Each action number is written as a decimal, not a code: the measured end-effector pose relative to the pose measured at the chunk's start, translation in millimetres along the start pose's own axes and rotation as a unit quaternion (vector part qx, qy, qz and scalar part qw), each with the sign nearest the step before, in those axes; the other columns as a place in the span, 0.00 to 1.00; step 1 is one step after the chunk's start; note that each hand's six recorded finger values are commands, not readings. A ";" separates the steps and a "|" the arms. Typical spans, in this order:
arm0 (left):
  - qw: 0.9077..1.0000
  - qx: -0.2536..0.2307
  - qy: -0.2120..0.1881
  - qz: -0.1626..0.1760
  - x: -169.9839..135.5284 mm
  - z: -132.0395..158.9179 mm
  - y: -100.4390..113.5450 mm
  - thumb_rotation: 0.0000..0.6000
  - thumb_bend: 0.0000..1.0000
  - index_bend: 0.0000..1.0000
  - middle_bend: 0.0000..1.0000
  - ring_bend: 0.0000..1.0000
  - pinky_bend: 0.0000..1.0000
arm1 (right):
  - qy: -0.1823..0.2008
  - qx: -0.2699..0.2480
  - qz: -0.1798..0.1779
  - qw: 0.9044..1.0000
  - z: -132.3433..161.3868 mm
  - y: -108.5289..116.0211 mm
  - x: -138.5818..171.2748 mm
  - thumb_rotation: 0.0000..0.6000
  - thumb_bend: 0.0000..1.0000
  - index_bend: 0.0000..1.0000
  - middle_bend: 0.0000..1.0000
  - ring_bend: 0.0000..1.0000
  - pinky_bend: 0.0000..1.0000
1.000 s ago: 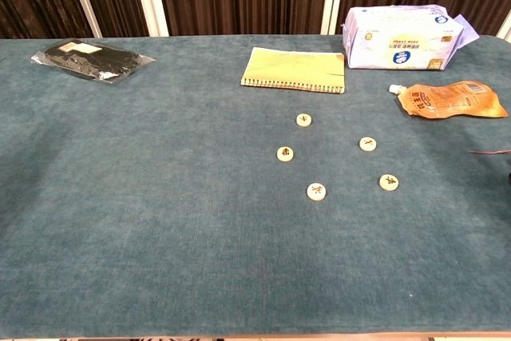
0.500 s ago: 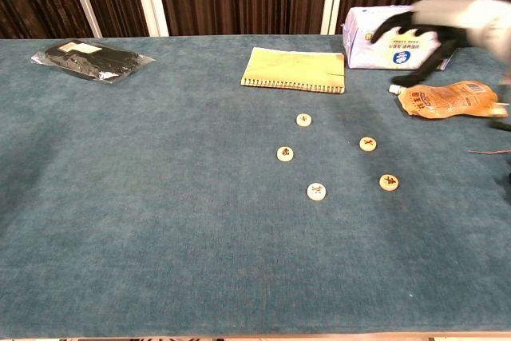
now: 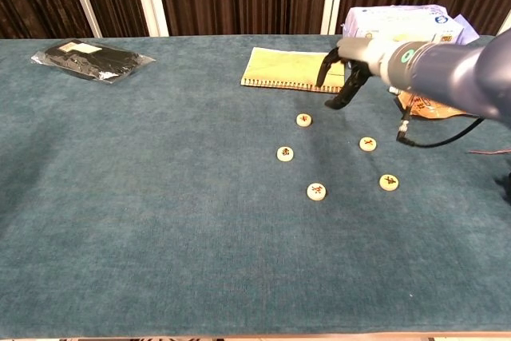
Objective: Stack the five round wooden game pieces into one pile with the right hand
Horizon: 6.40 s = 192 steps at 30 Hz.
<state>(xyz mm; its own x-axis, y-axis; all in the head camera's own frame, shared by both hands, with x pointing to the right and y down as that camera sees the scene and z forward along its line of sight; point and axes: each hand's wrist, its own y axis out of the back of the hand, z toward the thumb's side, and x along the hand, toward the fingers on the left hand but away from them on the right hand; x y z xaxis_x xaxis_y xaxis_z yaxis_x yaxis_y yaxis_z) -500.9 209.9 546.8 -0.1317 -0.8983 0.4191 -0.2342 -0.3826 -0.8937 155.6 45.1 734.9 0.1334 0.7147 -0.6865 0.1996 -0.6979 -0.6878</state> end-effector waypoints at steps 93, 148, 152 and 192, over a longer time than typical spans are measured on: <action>1.000 -0.001 0.004 0.001 1.1 -0.8 1.6 1.00 0.48 0.14 0.00 0.00 0.00 | 0.043 0.031 0.020 0.998 -15.8 -5.9 52.4 1.00 0.42 0.55 0.00 0.00 0.00; 1.000 -0.001 0.004 0.001 1.5 0.7 0.5 1.00 0.49 0.14 0.00 0.00 0.00 | -0.015 0.017 0.020 1.000 -69.0 -34.2 35.2 1.00 0.42 0.56 0.00 0.00 0.00; 1.000 -0.001 0.004 0.002 1.6 0.5 0.7 1.00 0.48 0.14 0.00 0.00 0.00 | -0.014 0.017 0.021 1.000 -68.6 -34.3 35.1 1.00 0.42 0.56 0.00 0.00 0.00; 1.000 0.000 0.006 0.002 2.2 -0.4 0.9 1.00 0.48 0.14 0.00 0.00 0.00 | -0.011 0.019 0.026 0.999 -63.9 -34.3 34.8 1.00 0.42 0.52 0.00 0.00 0.00</action>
<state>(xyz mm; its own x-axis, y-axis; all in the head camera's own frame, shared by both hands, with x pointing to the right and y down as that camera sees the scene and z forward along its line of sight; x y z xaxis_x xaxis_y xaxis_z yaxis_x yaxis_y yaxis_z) -501.8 207.7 547.0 -0.1434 -0.8971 0.4178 -0.2329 -0.3797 -0.8953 215.4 96.8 749.7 0.1221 0.6764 -0.7263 0.1561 -0.7358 -0.6590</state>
